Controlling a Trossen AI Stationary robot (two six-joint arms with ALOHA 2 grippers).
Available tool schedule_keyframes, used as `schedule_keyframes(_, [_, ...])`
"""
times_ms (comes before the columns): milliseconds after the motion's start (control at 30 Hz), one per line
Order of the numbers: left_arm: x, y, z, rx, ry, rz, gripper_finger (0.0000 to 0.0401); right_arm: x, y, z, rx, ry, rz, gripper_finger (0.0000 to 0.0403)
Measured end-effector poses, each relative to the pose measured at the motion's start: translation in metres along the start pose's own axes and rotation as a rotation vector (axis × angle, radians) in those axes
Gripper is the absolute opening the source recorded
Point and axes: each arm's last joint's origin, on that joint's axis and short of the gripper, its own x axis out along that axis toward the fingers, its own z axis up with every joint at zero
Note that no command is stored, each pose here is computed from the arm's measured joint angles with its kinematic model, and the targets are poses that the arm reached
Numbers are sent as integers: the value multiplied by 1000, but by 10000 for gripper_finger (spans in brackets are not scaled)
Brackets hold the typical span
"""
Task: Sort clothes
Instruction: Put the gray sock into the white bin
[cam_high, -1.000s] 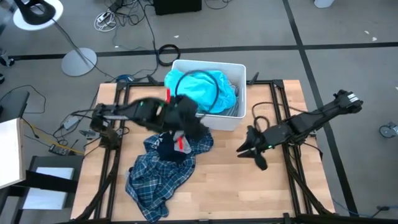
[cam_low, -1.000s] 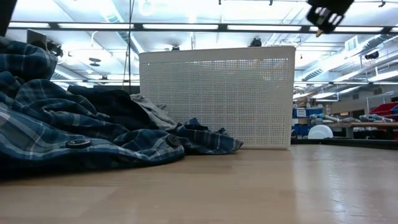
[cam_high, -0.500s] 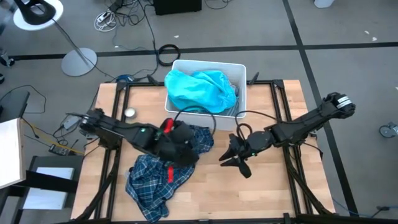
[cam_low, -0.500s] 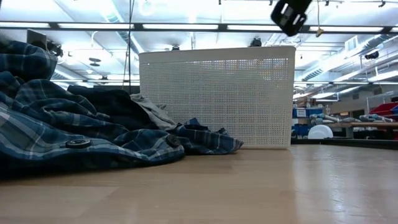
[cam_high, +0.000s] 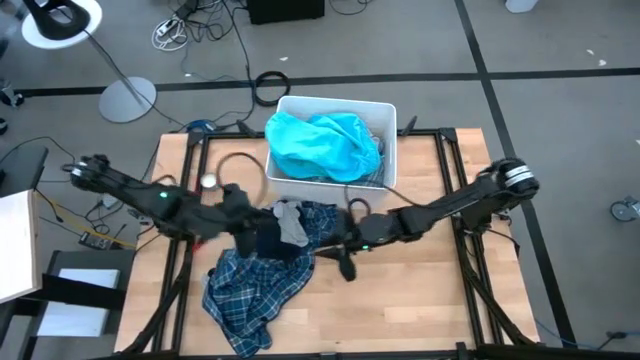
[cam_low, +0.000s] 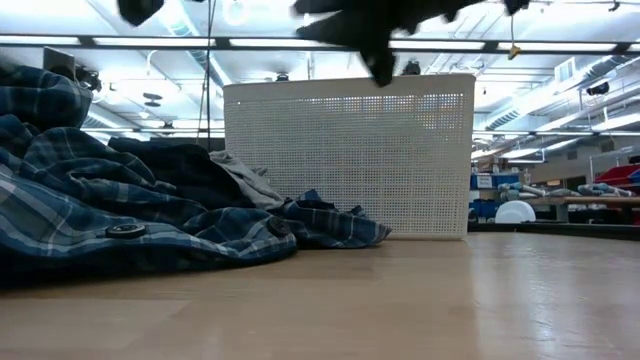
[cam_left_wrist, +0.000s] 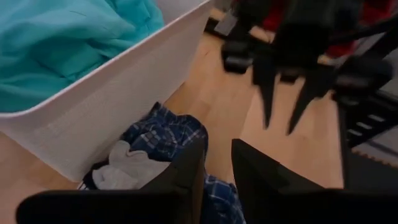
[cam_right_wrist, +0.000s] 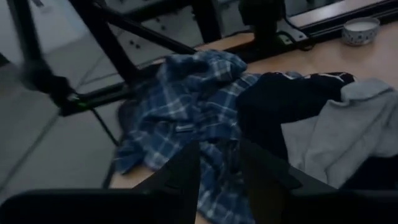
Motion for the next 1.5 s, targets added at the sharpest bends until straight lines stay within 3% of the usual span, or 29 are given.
schedule_keyframes(200, [-22,34,-22,-40,-55,-93,86,49,-16,6,-7,12,-156,113])
schedule_keyframes(433, [-39,55,-31,-89,-113,-142,86,86,-48,-2,-13,179,-305,113])
schedule_keyframes(633, [-44,57,-32,-99,-103,-193,86,108,-67,-20,30,253,-316,108])
schedule_keyframes(833, [-42,56,-33,-90,-82,-208,86,101,-67,-21,43,430,-326,13])
schedule_keyframes(933, [-41,55,-33,-62,-75,-204,86,87,-52,5,15,385,-353,8])
schedule_keyframes(1100, [-32,51,-36,42,-49,-177,86,44,-11,74,-121,204,-342,3])
schedule_keyframes(1233, [-17,46,-45,128,25,-90,85,0,12,131,-236,26,-393,2])
schedule_keyframes(1333, [-2,41,-52,177,88,-27,85,-35,17,169,-297,-99,-447,2])
schedule_keyframes(1500, [27,38,-64,177,195,97,85,-73,6,202,-353,-166,-516,1])
